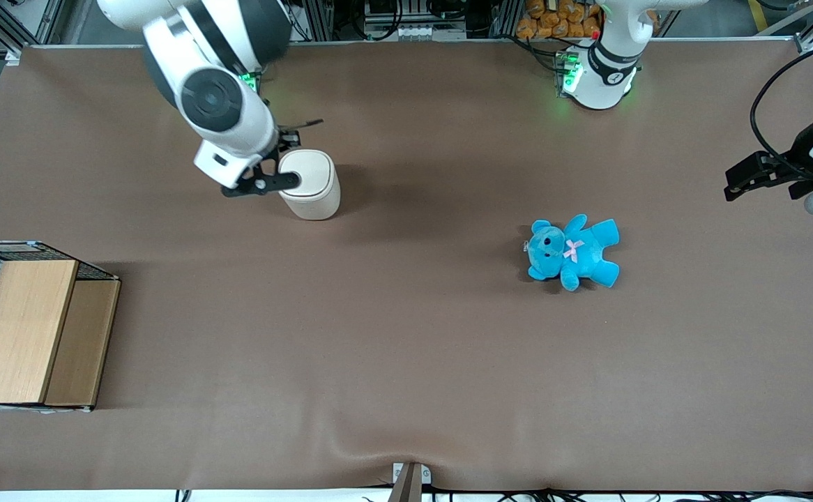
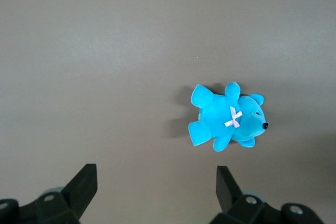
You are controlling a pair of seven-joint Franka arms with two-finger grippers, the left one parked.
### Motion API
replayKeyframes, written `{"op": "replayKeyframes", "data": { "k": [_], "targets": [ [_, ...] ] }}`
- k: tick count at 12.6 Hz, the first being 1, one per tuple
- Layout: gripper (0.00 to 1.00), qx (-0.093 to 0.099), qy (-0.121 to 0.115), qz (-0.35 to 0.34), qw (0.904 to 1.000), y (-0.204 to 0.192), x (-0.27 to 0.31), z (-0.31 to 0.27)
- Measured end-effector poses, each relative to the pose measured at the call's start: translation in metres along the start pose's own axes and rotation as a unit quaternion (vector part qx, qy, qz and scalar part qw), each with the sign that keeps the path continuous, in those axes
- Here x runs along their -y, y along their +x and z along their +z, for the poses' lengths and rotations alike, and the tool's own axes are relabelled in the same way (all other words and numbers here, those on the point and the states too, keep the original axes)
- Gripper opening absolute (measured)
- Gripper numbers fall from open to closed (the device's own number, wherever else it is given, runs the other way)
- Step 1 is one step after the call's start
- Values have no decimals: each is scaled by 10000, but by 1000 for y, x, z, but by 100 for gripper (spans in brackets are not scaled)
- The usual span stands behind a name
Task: Open trash can with right arm
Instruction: 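Grip the trash can lid edge with the right gripper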
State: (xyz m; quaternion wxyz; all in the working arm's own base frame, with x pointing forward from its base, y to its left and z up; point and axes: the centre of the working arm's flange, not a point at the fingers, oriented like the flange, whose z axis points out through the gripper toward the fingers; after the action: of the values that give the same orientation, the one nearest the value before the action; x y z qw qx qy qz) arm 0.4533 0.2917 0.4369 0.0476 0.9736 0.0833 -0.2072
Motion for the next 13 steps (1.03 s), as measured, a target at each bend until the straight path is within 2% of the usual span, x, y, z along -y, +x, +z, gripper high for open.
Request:
{"op": "replayKeyframes", "data": {
  "k": [4, 10, 13],
  "targets": [
    [1, 260, -97, 124, 9995, 21, -2, 72],
    [1, 577, -152, 230, 9980, 49, 10, 126],
    [1, 743, -76, 283, 9968, 50, 11, 140]
  ]
}}
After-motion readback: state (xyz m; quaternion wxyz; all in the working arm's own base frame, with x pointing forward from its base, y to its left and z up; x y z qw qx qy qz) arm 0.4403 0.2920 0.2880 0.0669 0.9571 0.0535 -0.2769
